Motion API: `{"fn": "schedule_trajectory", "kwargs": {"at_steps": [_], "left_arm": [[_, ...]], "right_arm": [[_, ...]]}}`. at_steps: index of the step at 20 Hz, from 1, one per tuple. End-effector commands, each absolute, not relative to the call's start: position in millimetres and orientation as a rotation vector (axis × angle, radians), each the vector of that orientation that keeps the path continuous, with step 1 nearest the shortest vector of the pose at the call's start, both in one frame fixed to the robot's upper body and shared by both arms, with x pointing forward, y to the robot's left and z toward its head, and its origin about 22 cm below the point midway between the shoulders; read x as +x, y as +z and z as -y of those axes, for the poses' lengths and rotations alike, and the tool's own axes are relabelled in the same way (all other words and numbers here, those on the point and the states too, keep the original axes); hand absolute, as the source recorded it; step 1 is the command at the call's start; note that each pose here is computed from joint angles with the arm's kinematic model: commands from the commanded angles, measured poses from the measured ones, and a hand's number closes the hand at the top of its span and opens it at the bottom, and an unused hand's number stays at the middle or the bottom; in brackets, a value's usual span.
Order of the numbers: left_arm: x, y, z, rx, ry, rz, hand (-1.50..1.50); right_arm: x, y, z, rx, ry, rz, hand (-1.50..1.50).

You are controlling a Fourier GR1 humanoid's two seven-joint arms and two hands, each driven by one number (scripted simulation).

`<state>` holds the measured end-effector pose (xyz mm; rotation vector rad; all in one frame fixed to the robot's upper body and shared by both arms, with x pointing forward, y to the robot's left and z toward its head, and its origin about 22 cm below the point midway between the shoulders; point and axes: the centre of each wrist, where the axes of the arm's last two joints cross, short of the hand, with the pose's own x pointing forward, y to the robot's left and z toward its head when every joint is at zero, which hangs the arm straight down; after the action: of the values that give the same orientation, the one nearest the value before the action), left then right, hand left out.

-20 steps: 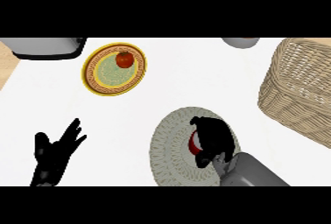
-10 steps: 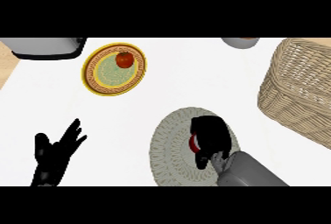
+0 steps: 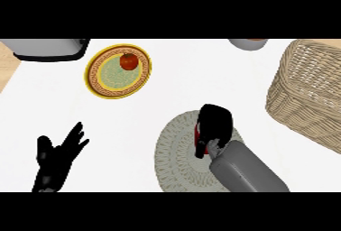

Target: Pick the can from the placemat and place it in the basket

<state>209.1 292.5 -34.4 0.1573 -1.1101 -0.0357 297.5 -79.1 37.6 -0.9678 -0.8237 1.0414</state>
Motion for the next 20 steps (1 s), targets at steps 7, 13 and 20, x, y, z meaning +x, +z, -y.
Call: {"fn": "schedule_trajectory", "kwargs": {"at_steps": [7,13,20], "left_arm": [[191.5,-48.1,-294.6,0.172,-0.003,1.015,0.00],[189.7,-45.3,-297.3,0.172,0.001,0.997,0.00],[192.6,-48.6,-299.1,0.159,-0.012,1.000,0.00]], "right_arm": [[311.6,137.9,72.8,-0.908,0.240,1.304,1.50],[301.3,189.9,99.8,-1.062,0.016,1.469,1.50],[297.8,260.6,126.5,-1.216,-0.132,1.377,1.50]]}}
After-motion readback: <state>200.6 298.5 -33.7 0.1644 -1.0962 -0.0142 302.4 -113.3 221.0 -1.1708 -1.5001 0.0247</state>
